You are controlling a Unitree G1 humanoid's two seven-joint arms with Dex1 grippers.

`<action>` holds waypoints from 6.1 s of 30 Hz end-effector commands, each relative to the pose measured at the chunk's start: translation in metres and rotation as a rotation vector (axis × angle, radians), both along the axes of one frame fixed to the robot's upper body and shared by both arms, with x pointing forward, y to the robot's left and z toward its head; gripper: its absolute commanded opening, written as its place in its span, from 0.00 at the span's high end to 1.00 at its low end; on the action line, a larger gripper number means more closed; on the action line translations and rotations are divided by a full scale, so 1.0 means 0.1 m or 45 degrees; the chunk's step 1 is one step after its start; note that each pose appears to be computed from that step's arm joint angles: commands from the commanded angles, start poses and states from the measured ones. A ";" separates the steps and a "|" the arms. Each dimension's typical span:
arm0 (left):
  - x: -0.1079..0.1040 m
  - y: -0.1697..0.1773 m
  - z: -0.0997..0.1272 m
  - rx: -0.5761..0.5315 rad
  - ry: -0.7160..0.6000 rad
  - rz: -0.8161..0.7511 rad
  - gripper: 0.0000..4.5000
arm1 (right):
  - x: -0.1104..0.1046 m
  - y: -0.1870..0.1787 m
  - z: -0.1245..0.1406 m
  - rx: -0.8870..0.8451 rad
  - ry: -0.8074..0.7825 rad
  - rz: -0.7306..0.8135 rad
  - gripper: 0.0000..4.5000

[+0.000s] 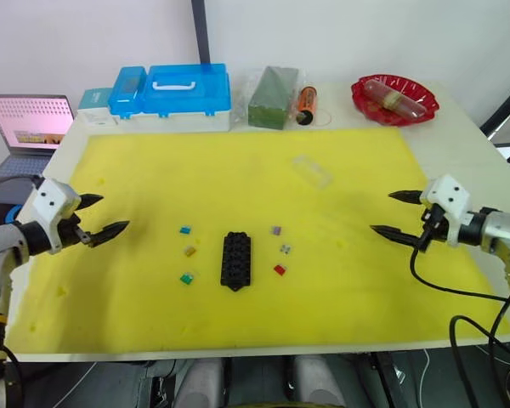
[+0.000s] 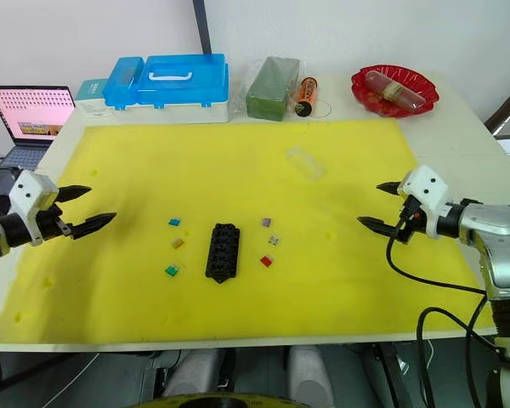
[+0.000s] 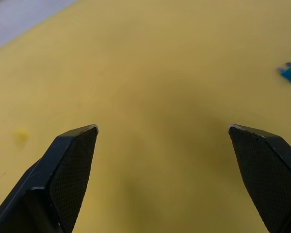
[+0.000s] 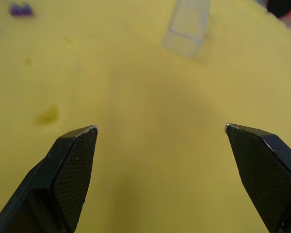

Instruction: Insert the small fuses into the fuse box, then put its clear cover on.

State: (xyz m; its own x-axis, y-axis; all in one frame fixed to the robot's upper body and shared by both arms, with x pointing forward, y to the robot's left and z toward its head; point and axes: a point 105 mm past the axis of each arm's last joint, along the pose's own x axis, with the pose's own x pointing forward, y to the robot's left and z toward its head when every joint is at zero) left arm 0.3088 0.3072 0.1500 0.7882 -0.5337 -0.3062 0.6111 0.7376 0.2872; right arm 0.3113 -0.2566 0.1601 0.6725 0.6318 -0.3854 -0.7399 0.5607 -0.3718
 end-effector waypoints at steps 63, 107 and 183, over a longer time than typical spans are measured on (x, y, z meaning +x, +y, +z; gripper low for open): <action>-0.91 -0.79 -0.24 0.156 0.176 -0.811 0.35 | -0.77 1.32 0.21 0.023 -0.072 0.656 0.00; -0.89 -0.98 -0.24 -0.213 0.488 -0.625 0.35 | -0.75 1.31 0.24 0.015 -0.089 0.624 0.00; -0.74 -1.14 -0.62 -1.219 1.482 0.017 0.35 | -0.82 1.30 0.26 -0.002 -0.060 0.646 0.00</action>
